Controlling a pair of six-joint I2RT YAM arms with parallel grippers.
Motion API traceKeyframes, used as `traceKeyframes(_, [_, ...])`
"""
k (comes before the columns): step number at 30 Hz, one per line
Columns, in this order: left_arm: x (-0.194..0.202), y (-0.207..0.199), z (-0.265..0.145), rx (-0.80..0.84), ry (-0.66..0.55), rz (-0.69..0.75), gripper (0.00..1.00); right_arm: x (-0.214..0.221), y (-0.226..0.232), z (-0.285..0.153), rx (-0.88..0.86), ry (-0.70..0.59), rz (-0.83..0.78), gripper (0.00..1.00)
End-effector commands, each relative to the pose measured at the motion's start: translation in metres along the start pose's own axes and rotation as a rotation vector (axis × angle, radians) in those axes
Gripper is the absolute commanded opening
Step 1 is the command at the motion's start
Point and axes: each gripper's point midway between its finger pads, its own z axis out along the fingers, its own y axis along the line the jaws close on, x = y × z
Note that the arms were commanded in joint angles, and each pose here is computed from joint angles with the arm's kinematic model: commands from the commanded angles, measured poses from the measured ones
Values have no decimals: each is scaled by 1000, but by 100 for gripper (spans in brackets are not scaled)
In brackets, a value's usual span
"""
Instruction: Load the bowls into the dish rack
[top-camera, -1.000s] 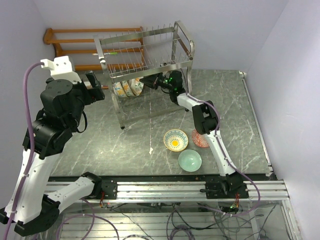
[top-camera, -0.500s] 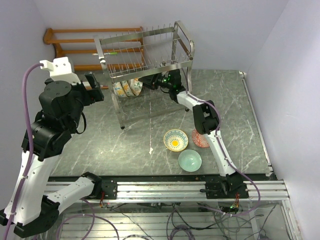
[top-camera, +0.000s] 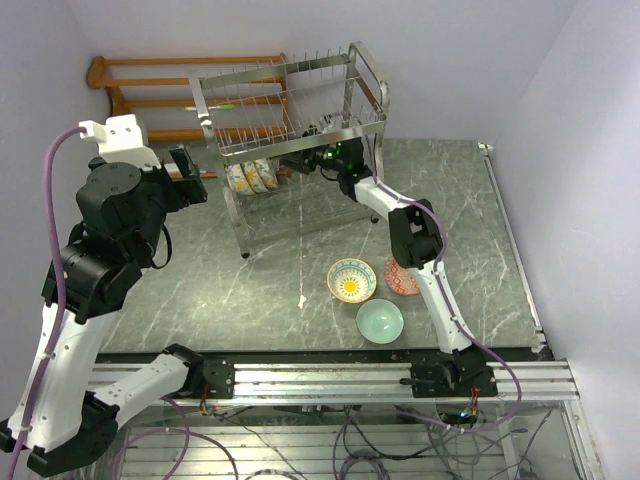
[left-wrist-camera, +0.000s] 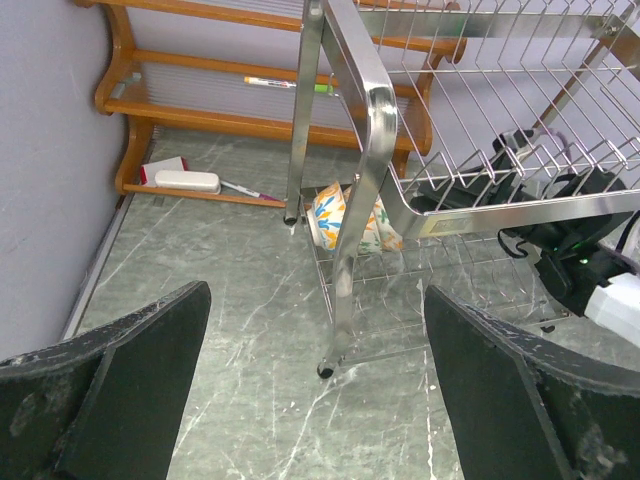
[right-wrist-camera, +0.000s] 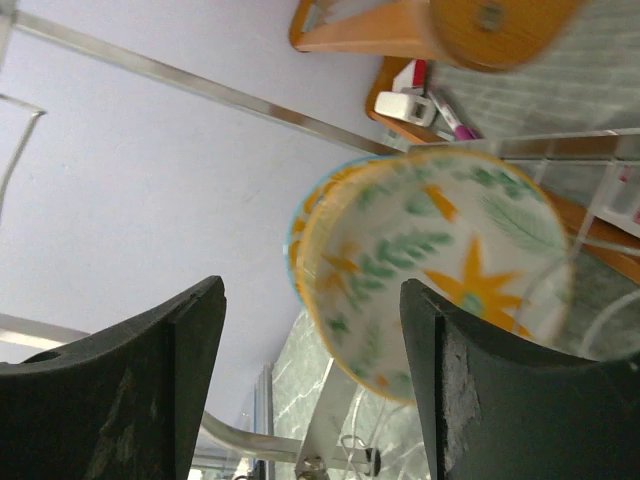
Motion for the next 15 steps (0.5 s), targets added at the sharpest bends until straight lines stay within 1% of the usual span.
traceKeyframes(1, [-16,1,-6,14,-53,-17,99,-34,68,-9,-80,-56,-128,73])
traceKeyframes(6, [-16,1,-7,17,-53,-19,99,-29,68,-12,-83,-52,-110,73])
traceKeyframes(11, [-17,1,-8,18,-56,-23,100,-24,81,-17,-98,-47,-111,73])
traceKeyframes(15, [-20,2,-9,19,-64,-21,100,-8,90,-23,-92,-39,-93,73])
